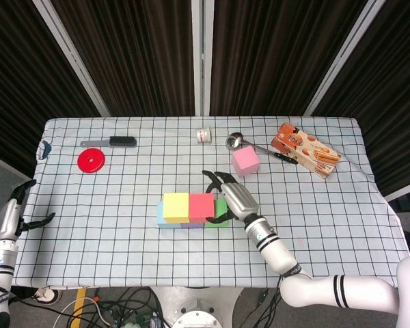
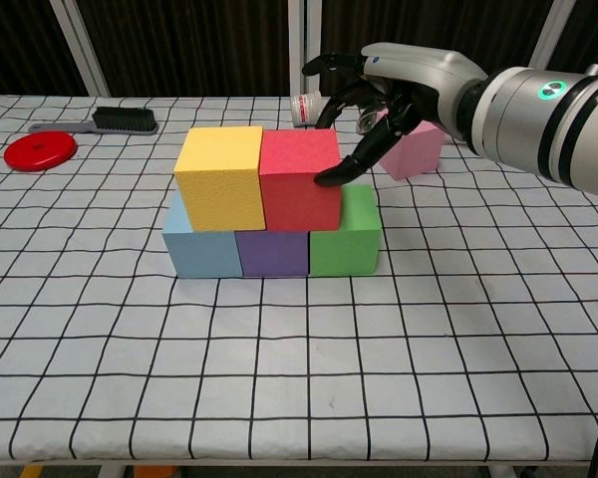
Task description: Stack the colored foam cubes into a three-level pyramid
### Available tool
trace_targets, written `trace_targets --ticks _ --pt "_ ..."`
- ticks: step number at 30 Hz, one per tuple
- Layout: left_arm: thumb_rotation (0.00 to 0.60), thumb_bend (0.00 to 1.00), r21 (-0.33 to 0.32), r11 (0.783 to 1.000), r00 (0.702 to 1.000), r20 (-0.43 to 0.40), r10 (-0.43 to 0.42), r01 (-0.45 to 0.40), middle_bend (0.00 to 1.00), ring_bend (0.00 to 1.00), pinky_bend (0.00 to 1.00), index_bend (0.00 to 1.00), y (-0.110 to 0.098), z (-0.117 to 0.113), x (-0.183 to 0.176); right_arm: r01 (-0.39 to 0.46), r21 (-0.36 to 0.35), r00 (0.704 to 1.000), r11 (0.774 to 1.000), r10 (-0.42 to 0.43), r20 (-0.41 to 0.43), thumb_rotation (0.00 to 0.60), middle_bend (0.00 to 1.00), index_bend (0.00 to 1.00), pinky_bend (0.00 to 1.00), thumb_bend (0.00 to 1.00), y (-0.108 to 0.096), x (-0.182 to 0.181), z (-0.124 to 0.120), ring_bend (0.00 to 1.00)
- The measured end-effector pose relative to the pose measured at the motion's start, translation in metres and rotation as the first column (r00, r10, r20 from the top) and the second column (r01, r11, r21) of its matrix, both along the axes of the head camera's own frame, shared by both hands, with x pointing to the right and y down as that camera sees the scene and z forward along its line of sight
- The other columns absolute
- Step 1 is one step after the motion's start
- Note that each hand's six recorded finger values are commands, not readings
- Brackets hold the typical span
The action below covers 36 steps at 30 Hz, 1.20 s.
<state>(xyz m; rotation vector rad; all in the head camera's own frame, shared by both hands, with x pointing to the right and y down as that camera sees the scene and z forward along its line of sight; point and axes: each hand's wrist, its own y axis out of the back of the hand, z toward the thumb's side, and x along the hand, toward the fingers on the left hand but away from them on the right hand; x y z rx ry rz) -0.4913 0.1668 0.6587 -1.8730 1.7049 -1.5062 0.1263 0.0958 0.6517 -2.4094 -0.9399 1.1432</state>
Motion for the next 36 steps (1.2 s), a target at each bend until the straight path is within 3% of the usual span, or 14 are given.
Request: trace_targets --ticks 8,15,23,30,36 --pt "0.600 0.16 0.000 1.000 1.000 -0.002 0.000 0.000 0.12 0.01 0.08 0.13 -0.001 0.000 0.000 0.022 -0.014 1.000 1.000 -0.022 0.004 0.600 0.15 0.00 0.00 0.10 0.000 0.001 0.000 0.00" --pt "0.600 0.16 0.002 1.000 1.000 -0.001 0.001 -0.001 0.12 0.01 0.08 0.13 -0.002 -0.001 0.000 0.018 -0.010 1.000 1.000 -0.018 0.016 0.600 0.11 0.00 0.00 0.09 -0.001 0.002 -0.004 0.00" --pt "0.600 0.16 0.020 1.000 1.000 0.002 -0.008 0.008 0.12 0.01 0.07 0.13 -0.005 -0.008 -0.003 0.019 0.061 1.000 0.998 -0.019 -0.003 0.600 0.10 0.00 0.00 0.09 -0.019 0.022 -0.031 0.00" --pt "0.600 0.16 0.025 1.000 1.000 -0.001 -0.002 0.002 0.12 0.01 0.07 0.13 -0.006 -0.010 -0.001 0.051 0.159 0.979 0.986 -0.017 -0.204 0.600 0.11 0.00 0.00 0.09 -0.053 0.069 -0.054 0.00" --pt "0.600 0.16 0.014 1.000 1.000 0.001 0.008 -0.008 0.12 0.01 0.07 0.13 -0.004 -0.007 0.002 0.055 0.160 0.919 0.986 0.013 -0.394 0.600 0.12 0.00 0.00 0.09 -0.076 0.103 -0.029 0.00"
